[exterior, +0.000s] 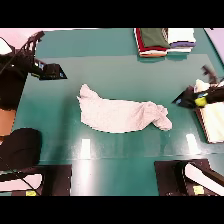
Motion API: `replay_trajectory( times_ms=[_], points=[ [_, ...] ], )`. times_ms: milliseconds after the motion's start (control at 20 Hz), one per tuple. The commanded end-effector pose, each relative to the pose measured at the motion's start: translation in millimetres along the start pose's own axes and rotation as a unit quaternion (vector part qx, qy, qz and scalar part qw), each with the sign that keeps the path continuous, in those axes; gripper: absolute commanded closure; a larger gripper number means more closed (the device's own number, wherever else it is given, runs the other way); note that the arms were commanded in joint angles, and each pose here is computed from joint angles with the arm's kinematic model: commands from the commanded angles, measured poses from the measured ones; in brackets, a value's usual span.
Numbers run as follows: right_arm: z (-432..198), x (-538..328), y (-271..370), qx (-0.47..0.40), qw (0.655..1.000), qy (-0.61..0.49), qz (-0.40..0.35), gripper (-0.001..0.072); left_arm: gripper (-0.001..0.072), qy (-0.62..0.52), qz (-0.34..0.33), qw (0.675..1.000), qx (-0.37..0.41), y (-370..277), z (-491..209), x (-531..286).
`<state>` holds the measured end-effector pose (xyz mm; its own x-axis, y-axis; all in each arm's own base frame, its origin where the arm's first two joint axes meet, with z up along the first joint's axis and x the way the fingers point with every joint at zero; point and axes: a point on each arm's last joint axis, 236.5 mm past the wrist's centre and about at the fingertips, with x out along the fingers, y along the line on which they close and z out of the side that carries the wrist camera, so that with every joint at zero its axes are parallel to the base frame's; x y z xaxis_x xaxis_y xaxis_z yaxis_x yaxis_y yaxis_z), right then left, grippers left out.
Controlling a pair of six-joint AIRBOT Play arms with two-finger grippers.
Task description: Fold the shirts.
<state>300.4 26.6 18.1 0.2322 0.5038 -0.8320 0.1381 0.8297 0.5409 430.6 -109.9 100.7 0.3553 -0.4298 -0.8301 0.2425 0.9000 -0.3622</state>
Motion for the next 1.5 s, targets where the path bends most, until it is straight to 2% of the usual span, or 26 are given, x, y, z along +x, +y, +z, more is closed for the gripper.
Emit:
replay_trajectory(
  times_ms=[0, 250, 350, 400, 650, 900, 1000, 1050, 1150, 1200, 1300, 1450],
  points=[
    [-39.0, 58.7, -9.1, 0.003, 0.996, 0.089, 0.009, 0.0276, 0.0139, 0.021, 0.004, 0.999, -0.026, 16.2, -18.8, 17.9],
    [-31.4, 88.0, -1.1, -0.057, 0.994, 0.091, -0.025, 0.0296, 0.0139, 0.04, 0.002, 0.999, -0.033, 18.5, -31.3, 25.6],
    [-28.7, 83.5, -0.9, -0.09, 0.991, 0.09, -0.047, 0.0673, 0.0139, 0.04, 0.002, 0.999, -0.033, 18.6, -31.3, 25.7],
    [-23.3, 78.4, 1.3, -0.106, 0.99, 0.078, -0.057, 0.0699, 0.0139, 0.041, 0.002, 0.999, -0.033, 18.3, -31.5, 26.3],
    [3.5, 47.0, 25.7, -0.147, 0.987, 0.001, -0.063, 0.0699, 0.014, 0.069, -0.009, 0.997, -0.015, -2.5, -49.9, 62.7],
    [-2.5, 41.7, 29.2, -0.148, 0.987, 0.006, -0.061, 0.0698, 0.0139, 0.132, -0.008, 0.991, -0.037, -10.1, -101.0, 131.5],
    [-3.1, 41.7, 29.4, -0.143, 0.988, 0.007, -0.06, 0.0698, 0.0141, 0.127, -0.014, 0.991, -0.051, -11.7, -98.6, 138.2],
    [-4.3, 41.7, 29.2, -0.143, 0.988, 0.009, -0.06, 0.0699, 0.0252, 0.114, -0.014, 0.992, -0.051, -12.3, -91.9, 138.1],
    [-5.0, 41.6, 29.7, -0.143, 0.988, 0.011, -0.059, 0.0699, 0.0572, 0.101, -0.014, 0.994, -0.046, -13.7, -83.3, 134.8],
    [-5.1, 41.2, 29.8, -0.143, 0.988, 0.011, -0.059, 0.0698, 0.0687, 0.097, -0.016, 0.994, -0.041, -15.8, -78.6, 131.5],
    [-2.8, 34.2, 34.3, -0.15, 0.987, -0.004, -0.059, 0.0699, 0.0688, 0.07, -0.014, 0.997, -0.022, -21.1, -55.7, 109.5],
    [17.2, -11.6, 59.3, -0.181, 0.978, -0.082, -0.06, 0.0699, 0.0688, -0.068, 0.008, 0.997, 0.041, -43.0, 18.1, 13.6]
  ],
)
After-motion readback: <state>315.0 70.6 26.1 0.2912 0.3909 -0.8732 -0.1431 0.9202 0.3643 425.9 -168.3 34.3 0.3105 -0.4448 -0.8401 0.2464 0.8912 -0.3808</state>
